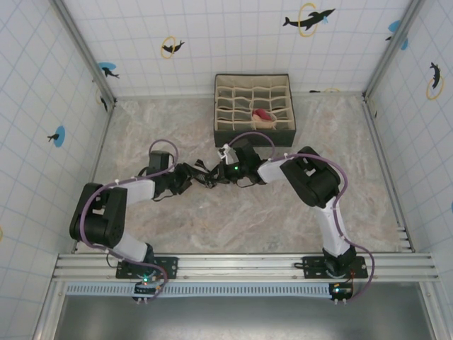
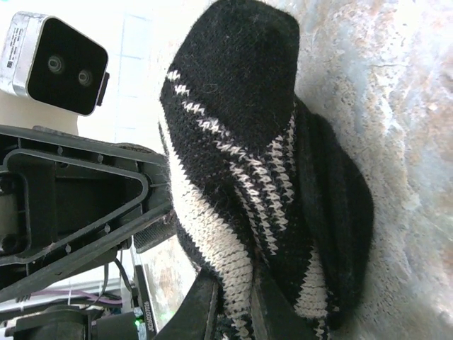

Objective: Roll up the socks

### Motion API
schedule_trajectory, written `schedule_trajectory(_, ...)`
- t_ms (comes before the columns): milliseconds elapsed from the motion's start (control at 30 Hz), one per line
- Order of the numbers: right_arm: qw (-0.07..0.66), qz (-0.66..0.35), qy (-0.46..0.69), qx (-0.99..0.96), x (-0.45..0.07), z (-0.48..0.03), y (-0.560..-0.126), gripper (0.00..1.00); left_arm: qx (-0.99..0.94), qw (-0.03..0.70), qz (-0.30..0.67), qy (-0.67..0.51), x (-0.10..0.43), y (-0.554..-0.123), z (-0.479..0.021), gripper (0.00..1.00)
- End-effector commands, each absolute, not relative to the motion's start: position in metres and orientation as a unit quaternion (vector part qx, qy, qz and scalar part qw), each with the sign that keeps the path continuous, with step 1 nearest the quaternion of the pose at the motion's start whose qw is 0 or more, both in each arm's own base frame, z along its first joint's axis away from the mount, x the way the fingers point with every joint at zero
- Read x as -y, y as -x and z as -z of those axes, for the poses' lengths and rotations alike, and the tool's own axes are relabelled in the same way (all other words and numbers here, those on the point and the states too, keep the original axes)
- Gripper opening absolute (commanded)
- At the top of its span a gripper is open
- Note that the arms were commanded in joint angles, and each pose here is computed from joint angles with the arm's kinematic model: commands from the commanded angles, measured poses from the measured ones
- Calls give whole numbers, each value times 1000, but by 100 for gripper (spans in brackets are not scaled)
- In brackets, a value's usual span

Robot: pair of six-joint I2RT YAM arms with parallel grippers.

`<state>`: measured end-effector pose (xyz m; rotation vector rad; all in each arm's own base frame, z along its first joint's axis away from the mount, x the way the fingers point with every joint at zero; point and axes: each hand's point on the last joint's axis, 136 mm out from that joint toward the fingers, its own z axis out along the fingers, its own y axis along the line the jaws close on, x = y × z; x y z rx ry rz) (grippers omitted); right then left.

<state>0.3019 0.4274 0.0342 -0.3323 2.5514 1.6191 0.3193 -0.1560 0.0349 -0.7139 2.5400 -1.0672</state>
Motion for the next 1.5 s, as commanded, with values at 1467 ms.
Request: schedule_trajectory(1467,-9,-331,-12,-943,-374,59,-256,1,-890,136,383,206,177,-334,-31,58)
